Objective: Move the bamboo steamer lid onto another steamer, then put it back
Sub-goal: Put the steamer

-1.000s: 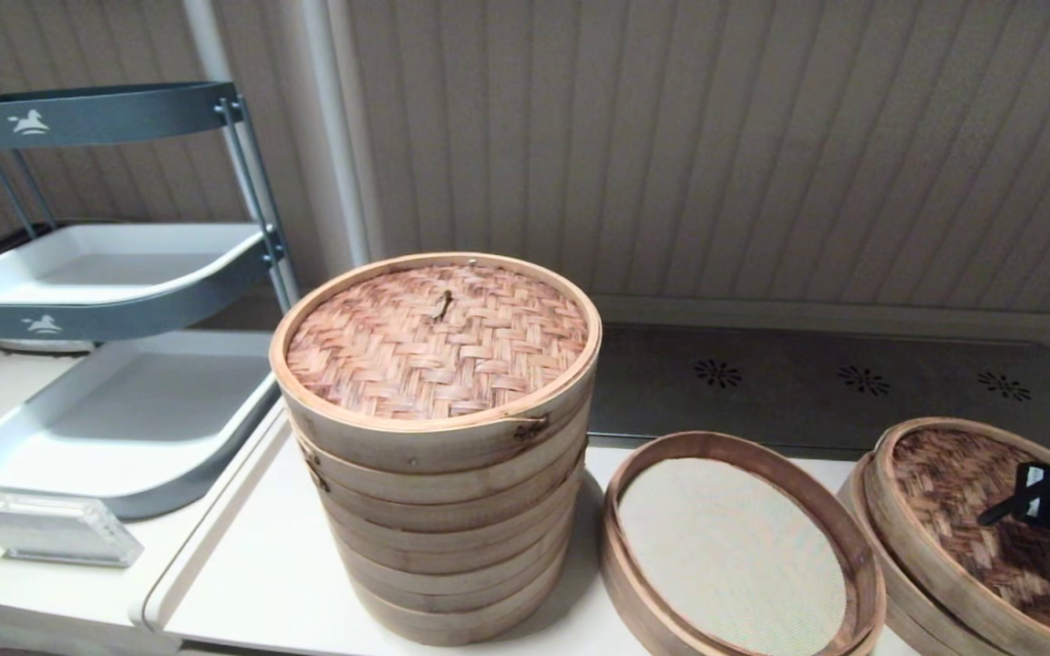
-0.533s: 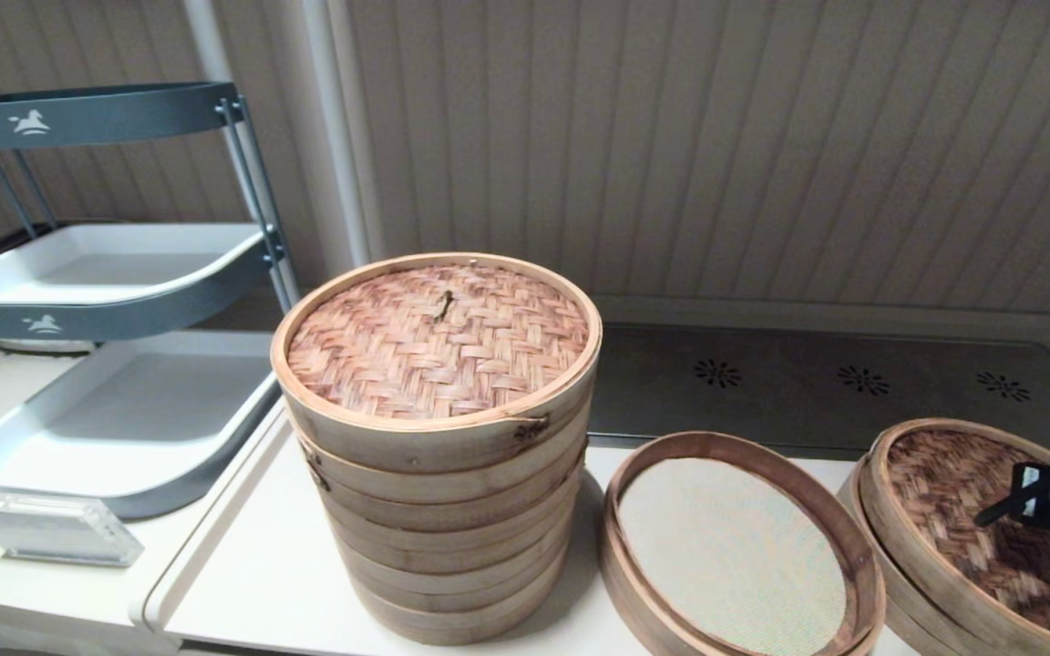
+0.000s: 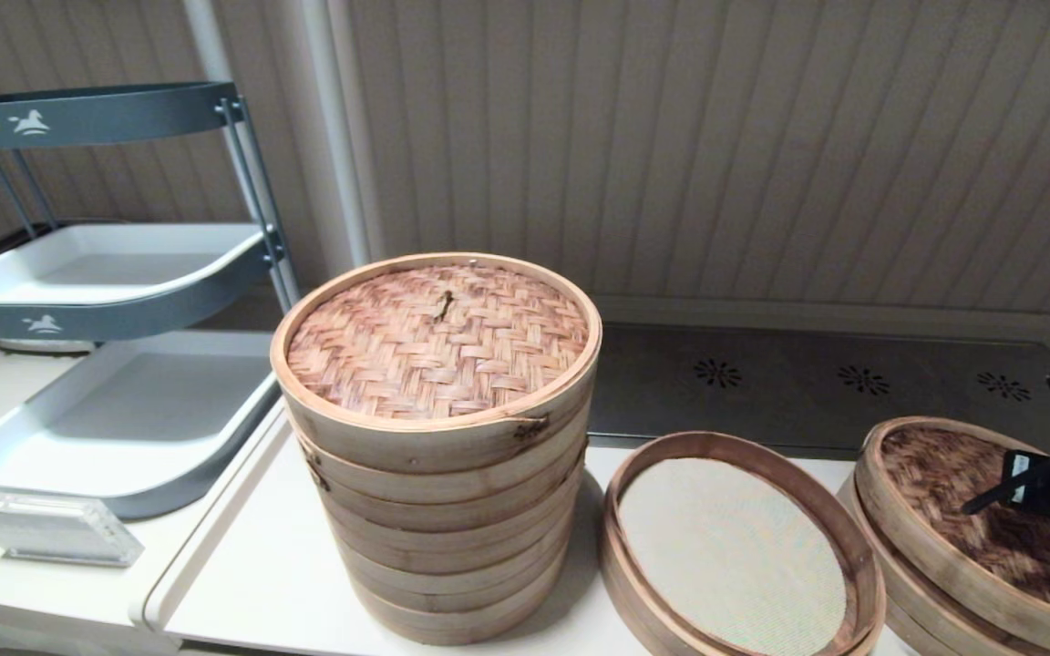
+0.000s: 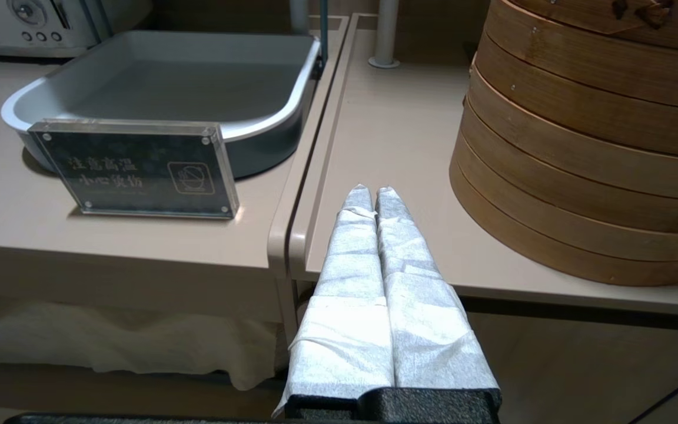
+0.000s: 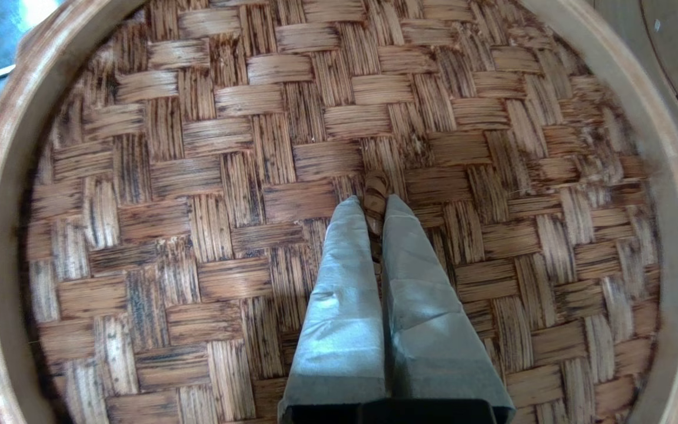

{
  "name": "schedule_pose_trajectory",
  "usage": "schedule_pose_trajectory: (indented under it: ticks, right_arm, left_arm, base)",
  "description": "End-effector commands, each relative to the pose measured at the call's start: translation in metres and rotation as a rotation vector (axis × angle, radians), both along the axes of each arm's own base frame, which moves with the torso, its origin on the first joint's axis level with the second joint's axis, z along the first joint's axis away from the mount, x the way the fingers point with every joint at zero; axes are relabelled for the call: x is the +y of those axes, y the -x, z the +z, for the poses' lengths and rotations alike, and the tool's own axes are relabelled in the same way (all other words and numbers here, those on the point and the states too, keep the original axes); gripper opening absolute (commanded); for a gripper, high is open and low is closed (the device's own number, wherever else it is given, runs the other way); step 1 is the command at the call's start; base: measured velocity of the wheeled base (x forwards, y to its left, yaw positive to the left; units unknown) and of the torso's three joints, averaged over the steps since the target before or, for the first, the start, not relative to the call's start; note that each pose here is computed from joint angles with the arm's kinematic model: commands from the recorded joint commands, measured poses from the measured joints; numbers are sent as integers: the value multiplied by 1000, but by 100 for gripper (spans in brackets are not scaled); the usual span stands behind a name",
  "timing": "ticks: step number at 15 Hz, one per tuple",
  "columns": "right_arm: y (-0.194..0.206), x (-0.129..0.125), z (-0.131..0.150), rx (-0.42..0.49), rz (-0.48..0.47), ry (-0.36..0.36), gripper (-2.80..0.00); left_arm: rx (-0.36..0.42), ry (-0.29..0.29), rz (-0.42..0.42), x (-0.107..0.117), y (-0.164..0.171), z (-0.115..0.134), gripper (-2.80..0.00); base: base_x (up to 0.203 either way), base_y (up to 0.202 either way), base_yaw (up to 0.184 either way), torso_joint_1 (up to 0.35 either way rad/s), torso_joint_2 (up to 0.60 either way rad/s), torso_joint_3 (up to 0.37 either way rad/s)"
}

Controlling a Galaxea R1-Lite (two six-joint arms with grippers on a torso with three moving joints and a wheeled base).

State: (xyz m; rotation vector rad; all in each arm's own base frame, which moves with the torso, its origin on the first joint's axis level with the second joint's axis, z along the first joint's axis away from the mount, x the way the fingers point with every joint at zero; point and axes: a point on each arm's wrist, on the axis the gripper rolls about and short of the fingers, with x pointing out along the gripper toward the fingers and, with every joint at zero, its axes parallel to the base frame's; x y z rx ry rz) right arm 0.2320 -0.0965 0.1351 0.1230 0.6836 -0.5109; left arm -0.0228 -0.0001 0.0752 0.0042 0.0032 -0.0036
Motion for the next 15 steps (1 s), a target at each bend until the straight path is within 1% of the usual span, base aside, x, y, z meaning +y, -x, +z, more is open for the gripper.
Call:
schedule_pose_trajectory:
  ticks: [1,9,15]
  right_arm:
    - [0,1,-2,6,2,-3,-280]
    - [8,5,-7,23,5,-13,-280]
    - [13,8,3,-12,7,2,-280]
  left_arm:
    - [4,0,1,0,0,-1,-280]
    - [4,1,1,0,0,-1,-280]
    - [4,1,1,0,0,-1,-280]
  base:
    - [0,0,0,0,0,0]
    - [0,0,0,0,0,0]
    - [0,0,0,0,0,0]
